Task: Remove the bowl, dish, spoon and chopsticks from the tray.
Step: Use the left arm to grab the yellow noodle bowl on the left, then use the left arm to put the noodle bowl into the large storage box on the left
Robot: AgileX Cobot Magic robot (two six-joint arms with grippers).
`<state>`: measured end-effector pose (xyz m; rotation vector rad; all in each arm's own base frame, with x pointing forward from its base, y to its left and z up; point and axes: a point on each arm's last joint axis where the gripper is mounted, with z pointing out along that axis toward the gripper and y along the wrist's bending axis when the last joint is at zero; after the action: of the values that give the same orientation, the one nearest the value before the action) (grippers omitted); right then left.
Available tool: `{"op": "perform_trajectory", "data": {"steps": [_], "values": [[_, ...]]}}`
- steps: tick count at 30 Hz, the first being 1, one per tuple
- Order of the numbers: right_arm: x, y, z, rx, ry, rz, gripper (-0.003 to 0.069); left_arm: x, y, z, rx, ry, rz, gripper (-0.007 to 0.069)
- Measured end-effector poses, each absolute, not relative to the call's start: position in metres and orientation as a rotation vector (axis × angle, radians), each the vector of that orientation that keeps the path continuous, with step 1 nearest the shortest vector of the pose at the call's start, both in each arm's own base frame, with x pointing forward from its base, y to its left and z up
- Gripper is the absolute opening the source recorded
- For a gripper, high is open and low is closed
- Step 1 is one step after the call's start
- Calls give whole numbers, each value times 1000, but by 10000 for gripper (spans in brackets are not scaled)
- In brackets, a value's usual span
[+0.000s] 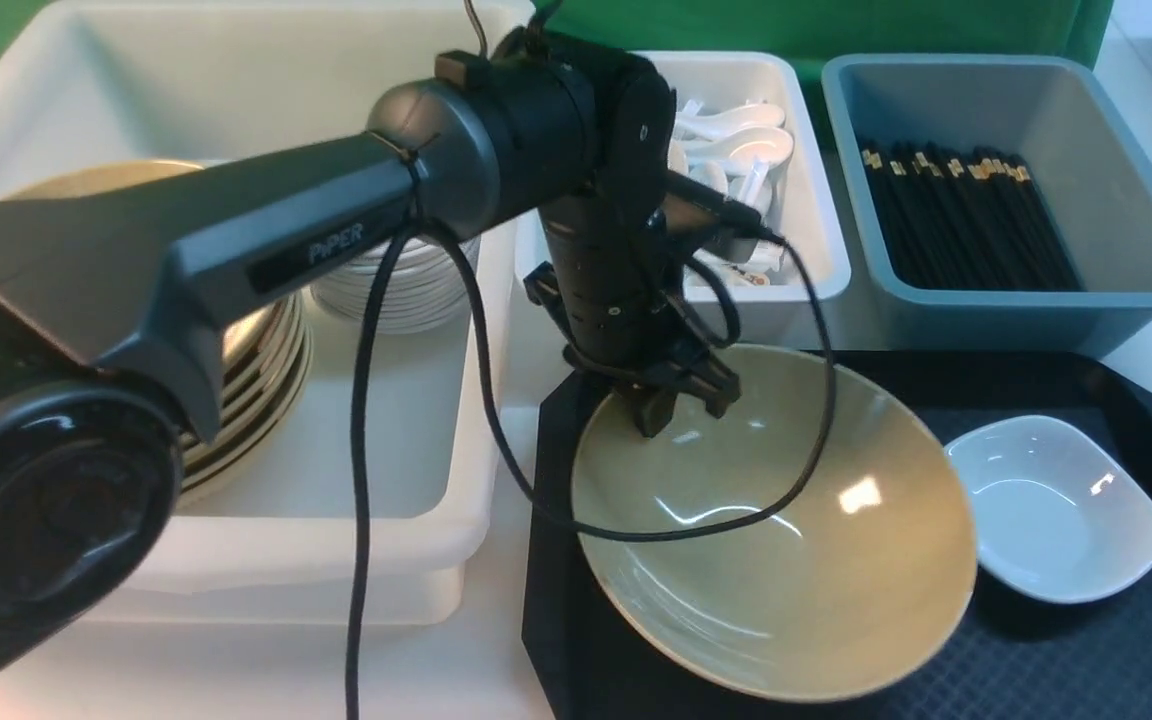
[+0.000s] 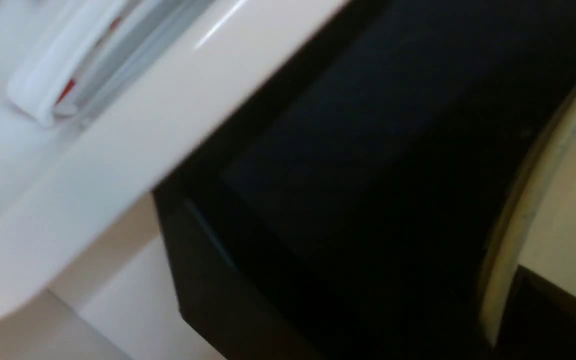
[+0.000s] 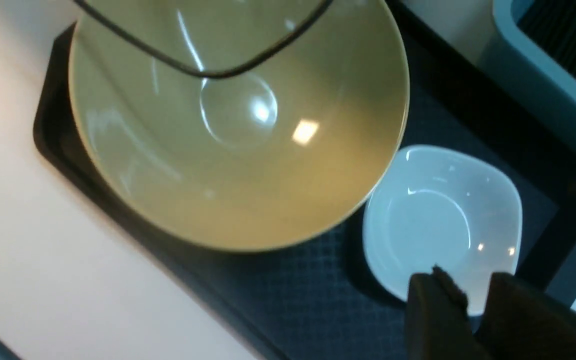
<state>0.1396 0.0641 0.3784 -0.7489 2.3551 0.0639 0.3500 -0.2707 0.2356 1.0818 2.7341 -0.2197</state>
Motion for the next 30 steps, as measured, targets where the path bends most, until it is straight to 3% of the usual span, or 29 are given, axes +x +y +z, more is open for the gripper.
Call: {"op": "perform_trajectory", "data": {"steps": [2, 7, 10, 13, 16, 22, 25, 30], "values": [[140, 64, 379, -746, 2346, 66, 180, 347, -270, 244, 1079, 2724, -231, 34], [141, 66, 380, -740, 2325, 75, 180, 335, -242, 311, 1045, 2578, -266, 8], [143, 66, 382, -733, 2300, 80, 180, 333, -186, 366, 840, 2524, -374, 8], [146, 68, 384, -719, 2255, 96, 180, 328, -129, 405, 633, 2482, -495, 5], [148, 71, 388, -702, 2209, 124, 180, 324, -63, 430, 389, 2434, -531, 4], [151, 73, 391, -686, 2167, 147, 180, 296, 41, 441, -38, 2385, -429, 4], [151, 74, 390, -690, 2168, 146, 180, 281, 73, 430, -199, 2402, -394, 4], [157, 77, 386, -698, 2188, 143, 180, 266, 114, 384, -450, 2468, -373, 4]]}}
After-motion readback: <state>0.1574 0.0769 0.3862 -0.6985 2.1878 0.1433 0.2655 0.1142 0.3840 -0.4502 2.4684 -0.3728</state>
